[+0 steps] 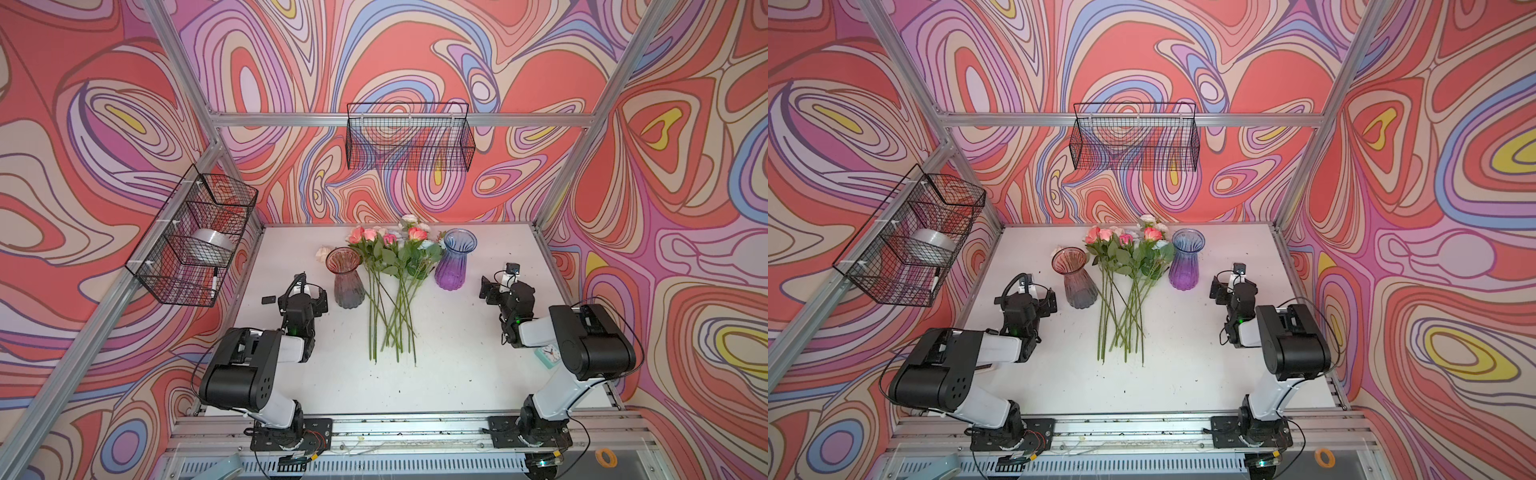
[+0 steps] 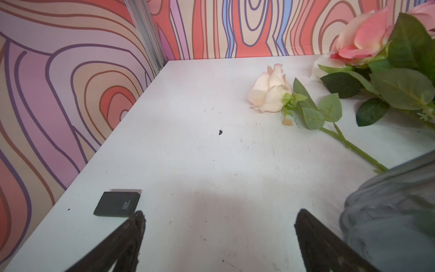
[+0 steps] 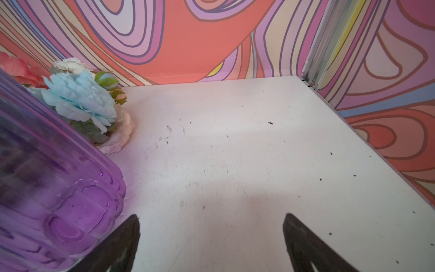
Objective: Arrange the flowers into the vase
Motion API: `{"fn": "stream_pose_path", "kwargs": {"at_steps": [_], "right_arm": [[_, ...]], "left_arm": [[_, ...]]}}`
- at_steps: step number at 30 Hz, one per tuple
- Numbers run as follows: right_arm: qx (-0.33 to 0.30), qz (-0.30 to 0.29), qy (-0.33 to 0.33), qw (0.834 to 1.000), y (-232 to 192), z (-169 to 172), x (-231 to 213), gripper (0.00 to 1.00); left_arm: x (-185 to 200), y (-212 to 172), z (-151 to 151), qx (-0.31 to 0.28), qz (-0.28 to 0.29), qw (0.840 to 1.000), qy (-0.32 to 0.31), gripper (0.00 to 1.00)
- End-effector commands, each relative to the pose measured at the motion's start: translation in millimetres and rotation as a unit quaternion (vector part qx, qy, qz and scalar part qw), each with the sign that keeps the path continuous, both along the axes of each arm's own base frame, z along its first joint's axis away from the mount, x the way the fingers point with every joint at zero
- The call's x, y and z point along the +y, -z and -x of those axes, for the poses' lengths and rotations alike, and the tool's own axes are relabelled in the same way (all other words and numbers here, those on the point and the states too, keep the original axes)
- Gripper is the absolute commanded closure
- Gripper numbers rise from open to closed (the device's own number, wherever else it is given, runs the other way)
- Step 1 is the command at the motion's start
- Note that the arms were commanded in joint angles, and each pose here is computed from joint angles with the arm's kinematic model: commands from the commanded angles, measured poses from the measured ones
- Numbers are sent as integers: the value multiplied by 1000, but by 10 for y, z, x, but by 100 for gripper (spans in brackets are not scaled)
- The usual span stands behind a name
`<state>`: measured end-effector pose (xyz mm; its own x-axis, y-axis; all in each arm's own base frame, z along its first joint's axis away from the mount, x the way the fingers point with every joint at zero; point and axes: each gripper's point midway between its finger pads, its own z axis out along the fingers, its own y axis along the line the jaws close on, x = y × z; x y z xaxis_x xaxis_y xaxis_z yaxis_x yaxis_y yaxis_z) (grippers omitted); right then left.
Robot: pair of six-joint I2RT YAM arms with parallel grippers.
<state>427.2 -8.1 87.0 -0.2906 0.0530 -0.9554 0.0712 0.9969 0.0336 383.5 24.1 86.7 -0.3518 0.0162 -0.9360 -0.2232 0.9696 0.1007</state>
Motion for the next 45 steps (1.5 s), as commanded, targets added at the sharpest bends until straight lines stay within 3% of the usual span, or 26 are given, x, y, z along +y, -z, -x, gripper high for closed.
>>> {"fn": "stream_pose_path", "kwargs": {"at_steps": [1, 35, 45], "right_arm": [[-5, 3, 0, 1000, -52, -13, -12, 2], [-5, 3, 0, 1000, -57, -13, -14, 2], [-7, 5, 48, 999, -125, -5, -163, 2]], "left_arm": [[14, -60, -39, -12, 4, 1000, -2, 0], [18, -76, -30, -17, 5, 1000, -4, 0], [33, -174, 60, -38, 7, 999, -8, 0]]}}
